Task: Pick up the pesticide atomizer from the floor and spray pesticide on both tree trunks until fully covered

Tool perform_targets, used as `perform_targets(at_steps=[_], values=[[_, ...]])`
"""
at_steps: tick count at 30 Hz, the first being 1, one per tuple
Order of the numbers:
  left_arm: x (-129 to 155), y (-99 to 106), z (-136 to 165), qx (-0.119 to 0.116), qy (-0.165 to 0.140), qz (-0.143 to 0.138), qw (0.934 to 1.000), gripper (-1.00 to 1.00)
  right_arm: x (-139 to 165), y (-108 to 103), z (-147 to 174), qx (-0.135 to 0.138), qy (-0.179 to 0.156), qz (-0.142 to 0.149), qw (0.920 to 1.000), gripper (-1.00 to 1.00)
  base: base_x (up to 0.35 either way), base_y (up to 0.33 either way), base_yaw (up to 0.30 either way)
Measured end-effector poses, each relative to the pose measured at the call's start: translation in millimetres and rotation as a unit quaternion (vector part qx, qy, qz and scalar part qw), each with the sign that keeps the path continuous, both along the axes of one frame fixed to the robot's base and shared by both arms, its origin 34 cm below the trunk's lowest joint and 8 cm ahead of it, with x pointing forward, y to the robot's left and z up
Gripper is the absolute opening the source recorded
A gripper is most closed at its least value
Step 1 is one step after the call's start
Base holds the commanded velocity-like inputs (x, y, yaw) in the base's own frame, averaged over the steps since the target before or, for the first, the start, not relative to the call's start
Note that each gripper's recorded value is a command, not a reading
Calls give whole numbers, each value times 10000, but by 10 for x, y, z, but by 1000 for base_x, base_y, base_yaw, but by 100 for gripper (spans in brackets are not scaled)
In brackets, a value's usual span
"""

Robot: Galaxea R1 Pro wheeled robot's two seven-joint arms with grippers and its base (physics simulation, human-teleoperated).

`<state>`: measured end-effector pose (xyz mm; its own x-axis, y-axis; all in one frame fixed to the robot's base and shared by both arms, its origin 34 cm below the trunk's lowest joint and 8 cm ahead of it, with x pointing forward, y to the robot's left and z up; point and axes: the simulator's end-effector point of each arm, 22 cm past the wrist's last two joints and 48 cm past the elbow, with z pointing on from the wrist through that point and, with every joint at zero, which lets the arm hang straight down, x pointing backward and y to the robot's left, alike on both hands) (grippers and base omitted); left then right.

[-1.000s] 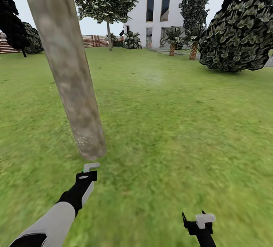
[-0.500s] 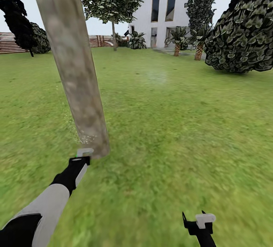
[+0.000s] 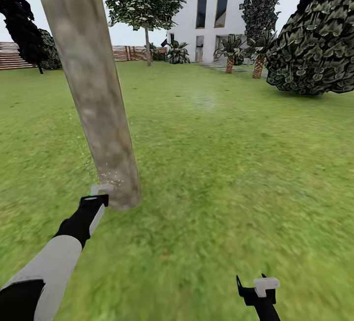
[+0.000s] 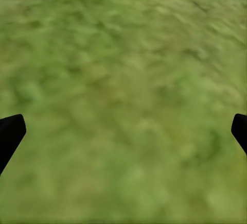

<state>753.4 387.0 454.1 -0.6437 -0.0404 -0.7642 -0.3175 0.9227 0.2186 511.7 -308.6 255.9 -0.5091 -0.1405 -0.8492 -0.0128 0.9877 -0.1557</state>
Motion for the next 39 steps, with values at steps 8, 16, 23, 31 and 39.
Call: perform_targets(at_steps=[8, 16, 23, 31, 39], values=[[93, -666, 80, -369, 22, -295, 9989, -100, 0, 0, 0, 0, 0, -1, 10000, 100, 200, 0, 0], [155, -524, 93, -424, 69, -890, 9951, -100, 0, -1, 0, 1, 0, -2, 10000, 100, 7, 0, 0], [180, -845, 167, -233, 308, -1286, 9909, -100, 0, 1, 0, -1, 1, 2, 10000, 100, 76, 0, 0], [187, -968, 154, -445, 320, -1475, 9875, -100, -1, -1, 0, 0, 0, -2, 10000, 100, 10, 0, 0], [103, -393, 138, -297, 483, -1257, 9905, -100, 1, 1, 0, -1, 0, 2, 10000, 100, 0, 0, 0]])
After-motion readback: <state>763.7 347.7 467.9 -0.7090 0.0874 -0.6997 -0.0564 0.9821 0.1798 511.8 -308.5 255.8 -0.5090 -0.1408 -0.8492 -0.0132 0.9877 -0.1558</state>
